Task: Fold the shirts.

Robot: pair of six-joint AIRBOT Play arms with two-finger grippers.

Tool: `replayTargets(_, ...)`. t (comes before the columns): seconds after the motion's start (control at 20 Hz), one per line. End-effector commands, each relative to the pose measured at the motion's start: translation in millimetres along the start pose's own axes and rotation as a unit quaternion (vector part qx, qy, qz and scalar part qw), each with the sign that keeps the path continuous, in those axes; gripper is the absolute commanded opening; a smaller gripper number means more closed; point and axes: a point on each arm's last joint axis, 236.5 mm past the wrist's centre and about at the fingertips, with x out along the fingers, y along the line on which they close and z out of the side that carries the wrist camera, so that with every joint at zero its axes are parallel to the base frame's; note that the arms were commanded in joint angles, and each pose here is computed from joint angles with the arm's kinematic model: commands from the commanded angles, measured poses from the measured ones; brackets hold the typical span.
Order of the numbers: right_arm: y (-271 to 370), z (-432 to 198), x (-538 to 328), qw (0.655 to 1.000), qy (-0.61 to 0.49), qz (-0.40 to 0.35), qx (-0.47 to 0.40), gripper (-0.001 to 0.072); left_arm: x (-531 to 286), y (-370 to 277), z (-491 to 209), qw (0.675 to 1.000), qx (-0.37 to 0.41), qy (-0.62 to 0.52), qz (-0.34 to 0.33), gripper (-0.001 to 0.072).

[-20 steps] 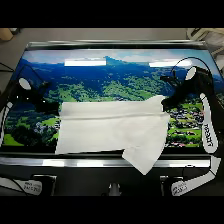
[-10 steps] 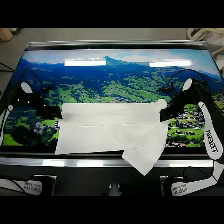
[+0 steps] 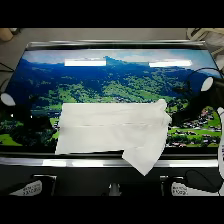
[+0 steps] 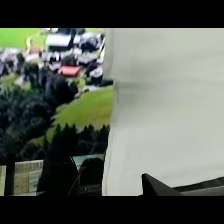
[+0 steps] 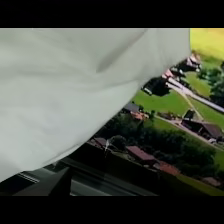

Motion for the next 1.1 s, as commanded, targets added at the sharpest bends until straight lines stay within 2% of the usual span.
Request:
replayTargets(0.0,6.1,-32.3,15.9,1.0,0.003,0.006,0.025,0.0523,43.9,8.3,-57.5,1.0,-0.028,0.007,-0.004,0.0446)
replayTargets(0.15,10.2,-34.7,17.5,1.0,-0.004,0.005,0.022,0.0523,68.7,13.1,-77.1,0.999,-0.034,0.022,-0.003,0.0496)
replayTargets(0.3,5.0,-28.7,17.5,1.0,-0.017,-0.005,0.022,0.0523,75.7,4.1,-71.0,0.999,-0.038,0.009,-0.019,0.0494)
replayTargets(0.6,-1.4,-32.5,19.6,1.0,-0.009,-0.019,0.015,0.0525,82.1,-8.0,-57.7,0.999,-0.026,-0.016,-0.009,0.0475)
replayTargets(0.65,3.2,-36.0,24.4,1.0,-0.003,-0.009,0.016,0.0531,83.0,-10.4,-58.0,1.0,-0.025,-0.014,-0.012,0.0434)
replayTargets(0.75,25.4,-44.9,43.6,0.999,-0.003,0.03,0.013,0.0621,84.5,-14.7,-58.2,0.999,-0.027,-0.011,-0.02,0.0232)
replayTargets(0.85,48.0,-65.7,66.8,0.998,0.013,0.064,0.019,0.0623,84.3,-22.8,-56.7,0.999,-0.026,-0.013,-0.038,0.0022)
replayTargets(1.05,82.3,-82.5,90.3,0.995,-0.015,0.098,0.027,0.0611,82.7,-32.3,-52.3,0.998,-0.007,-0.024,-0.057,0.0026)
